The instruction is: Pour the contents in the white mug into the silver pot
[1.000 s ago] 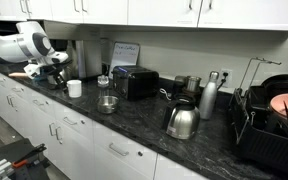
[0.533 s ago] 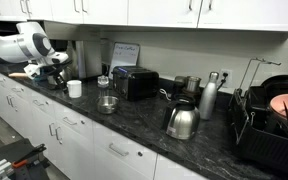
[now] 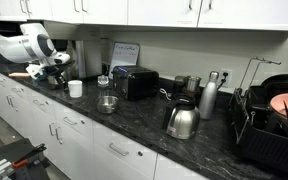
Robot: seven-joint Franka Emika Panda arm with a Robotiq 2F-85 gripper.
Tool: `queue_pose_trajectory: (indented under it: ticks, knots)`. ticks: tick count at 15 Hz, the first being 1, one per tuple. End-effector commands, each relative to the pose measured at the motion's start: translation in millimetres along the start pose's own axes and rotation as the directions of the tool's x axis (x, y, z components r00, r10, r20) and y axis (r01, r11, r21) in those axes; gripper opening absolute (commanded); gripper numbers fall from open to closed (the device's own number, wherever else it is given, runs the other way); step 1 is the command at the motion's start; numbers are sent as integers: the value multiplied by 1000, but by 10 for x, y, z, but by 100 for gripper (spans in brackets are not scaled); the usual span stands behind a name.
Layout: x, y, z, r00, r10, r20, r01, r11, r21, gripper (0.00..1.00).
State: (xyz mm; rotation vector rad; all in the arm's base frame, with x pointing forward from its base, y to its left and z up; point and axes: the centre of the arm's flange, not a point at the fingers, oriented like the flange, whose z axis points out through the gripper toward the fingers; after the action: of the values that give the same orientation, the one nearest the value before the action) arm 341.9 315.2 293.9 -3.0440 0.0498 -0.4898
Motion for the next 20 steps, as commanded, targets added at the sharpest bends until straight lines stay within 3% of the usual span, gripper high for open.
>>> queue_pose_trajectory:
  ticks: [1,6,7,8,10,16,17,20]
  knots:
    - [107,-128,221,1000,-18,9,18,1000,-13,2]
    - [136,-258,362,999,-37,24,38,999,-33,2]
    - [147,-287,370,999,-35,28,36,999,-35,34]
    - [162,-311,375,999,-30,31,31,999,-37,35]
    - [193,-339,351,999,-10,40,12,1000,-26,47]
    - [124,-199,123,997,48,61,-48,999,-10,91]
    - [167,-292,272,998,26,59,-26,1000,-1,72]
    - [130,-271,244,997,45,63,-45,999,-5,91]
